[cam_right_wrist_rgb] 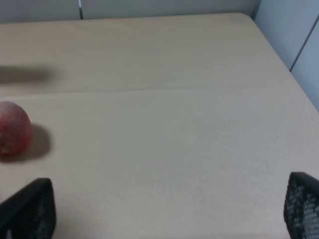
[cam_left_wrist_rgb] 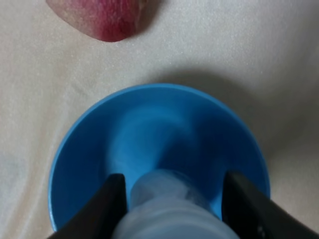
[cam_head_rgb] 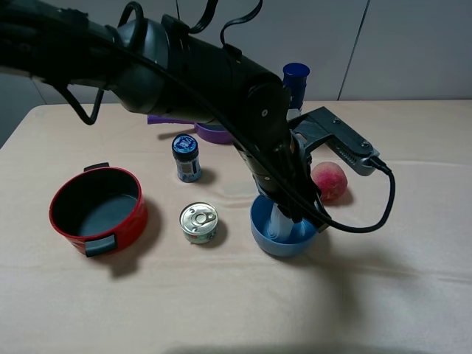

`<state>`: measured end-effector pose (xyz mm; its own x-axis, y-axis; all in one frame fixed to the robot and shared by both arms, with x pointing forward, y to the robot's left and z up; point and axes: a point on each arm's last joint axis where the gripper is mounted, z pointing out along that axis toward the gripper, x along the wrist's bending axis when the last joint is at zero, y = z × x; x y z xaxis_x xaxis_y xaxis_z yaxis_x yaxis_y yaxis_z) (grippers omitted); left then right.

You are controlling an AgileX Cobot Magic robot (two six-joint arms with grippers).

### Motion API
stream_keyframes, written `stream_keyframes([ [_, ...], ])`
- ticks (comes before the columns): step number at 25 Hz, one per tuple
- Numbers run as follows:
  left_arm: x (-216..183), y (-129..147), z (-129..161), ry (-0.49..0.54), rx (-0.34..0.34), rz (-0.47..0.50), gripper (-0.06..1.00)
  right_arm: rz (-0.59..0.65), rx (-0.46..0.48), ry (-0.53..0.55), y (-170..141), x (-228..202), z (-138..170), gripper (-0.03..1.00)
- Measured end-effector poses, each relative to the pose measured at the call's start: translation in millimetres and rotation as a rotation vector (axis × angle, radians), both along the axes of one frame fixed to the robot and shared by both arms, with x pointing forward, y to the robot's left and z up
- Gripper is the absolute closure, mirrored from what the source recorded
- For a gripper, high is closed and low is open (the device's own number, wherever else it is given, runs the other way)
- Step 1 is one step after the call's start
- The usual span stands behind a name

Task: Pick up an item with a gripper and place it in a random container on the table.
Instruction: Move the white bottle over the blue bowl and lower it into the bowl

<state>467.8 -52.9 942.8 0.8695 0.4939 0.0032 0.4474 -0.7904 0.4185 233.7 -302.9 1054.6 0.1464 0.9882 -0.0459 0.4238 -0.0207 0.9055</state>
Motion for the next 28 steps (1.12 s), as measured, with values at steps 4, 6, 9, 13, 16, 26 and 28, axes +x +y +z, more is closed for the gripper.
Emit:
stream_keyframes([
  [4, 0.0, 0.0, 0.0, 0.000, 0.000, 0.000, 0.50, 0.000, 0.000, 0.000, 0.0, 0.0, 0.0, 0.27],
  [6, 0.0, 0.0, 0.0, 0.000, 0.000, 0.000, 0.50, 0.000, 0.000, 0.000, 0.0, 0.0, 0.0, 0.27],
  [9, 0.1, -0.2, 0.1, -0.002, -0.003, 0.000, 0.50, 0.000, 0.000, 0.000, 0.0, 0.0, 0.0, 0.27],
  [13, 0.1, -0.7, 0.3, 0.000, -0.009, 0.004, 0.50, 0.000, 0.000, 0.000, 0.0, 0.0, 0.0, 0.27],
  [16, 0.2, -0.9, 0.4, -0.001, -0.012, 0.004, 0.50, 0.000, 0.000, 0.000, 0.0, 0.0, 0.0, 0.27],
  [26, 0.9, -1.9, 1.0, -0.009, -0.024, 0.005, 0.12, 0.000, 0.000, 0.000, 0.0, 0.0, 0.0, 0.27],
  [28, 0.9, -1.9, 1.0, -0.009, -0.024, 0.005, 0.05, 0.000, 0.000, 0.000, 0.0, 0.0, 0.0, 0.27],
])
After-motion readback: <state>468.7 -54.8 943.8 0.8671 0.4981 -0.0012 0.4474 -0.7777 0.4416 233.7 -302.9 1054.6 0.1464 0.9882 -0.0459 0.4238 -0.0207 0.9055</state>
